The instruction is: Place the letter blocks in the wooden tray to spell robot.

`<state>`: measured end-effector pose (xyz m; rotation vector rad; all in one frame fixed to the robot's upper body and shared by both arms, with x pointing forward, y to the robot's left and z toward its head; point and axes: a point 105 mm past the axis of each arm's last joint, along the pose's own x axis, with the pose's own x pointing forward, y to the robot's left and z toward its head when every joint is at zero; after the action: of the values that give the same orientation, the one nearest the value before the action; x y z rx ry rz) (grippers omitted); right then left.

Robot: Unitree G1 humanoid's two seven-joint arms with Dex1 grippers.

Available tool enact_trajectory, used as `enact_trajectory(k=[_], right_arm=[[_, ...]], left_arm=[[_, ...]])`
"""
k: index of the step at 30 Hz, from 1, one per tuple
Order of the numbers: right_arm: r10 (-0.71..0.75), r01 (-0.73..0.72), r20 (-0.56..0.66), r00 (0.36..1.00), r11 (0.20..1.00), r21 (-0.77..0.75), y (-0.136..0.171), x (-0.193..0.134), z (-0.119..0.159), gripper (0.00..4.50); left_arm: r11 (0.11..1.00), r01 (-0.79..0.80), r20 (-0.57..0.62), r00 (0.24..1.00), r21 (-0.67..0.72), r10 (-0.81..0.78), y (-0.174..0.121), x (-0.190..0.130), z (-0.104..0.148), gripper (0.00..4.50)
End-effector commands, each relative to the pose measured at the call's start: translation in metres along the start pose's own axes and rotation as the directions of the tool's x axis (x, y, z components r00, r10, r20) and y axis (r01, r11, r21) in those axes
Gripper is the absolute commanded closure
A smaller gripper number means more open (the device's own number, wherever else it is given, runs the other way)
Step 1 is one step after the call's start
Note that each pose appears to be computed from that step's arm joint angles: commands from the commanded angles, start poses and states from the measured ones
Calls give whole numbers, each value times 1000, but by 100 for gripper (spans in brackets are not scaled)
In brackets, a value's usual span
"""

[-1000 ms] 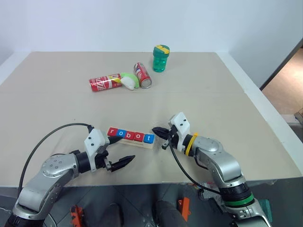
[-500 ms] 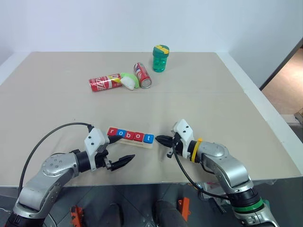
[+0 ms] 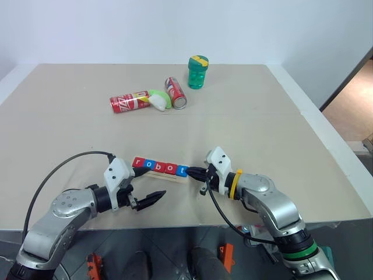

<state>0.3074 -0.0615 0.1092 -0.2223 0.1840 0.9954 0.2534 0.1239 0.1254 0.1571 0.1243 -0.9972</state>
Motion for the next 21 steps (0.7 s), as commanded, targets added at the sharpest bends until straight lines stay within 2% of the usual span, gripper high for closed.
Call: enact_trajectory(k=[1,7,12,21], right_arm=[[-10,13,56,998,999,-46,-3,-1,19,443],[-30,33,57,998,998,-52,-6,-9,20,443],[-61,61,3,998,997,-47,-13,-19,4,443],[-32,33,25,999,998,-48,-3,-10,7,443]], left_arm=[[1000,-2,25,1000,31,1,-2,-1,7,0],[1000,1,25,1000,31,-2,-2,0,6,0],[999,7,25,1000,35,-8,-1,1,7,0],[999,10,19,1000,39,-11,0,0,6,0]])
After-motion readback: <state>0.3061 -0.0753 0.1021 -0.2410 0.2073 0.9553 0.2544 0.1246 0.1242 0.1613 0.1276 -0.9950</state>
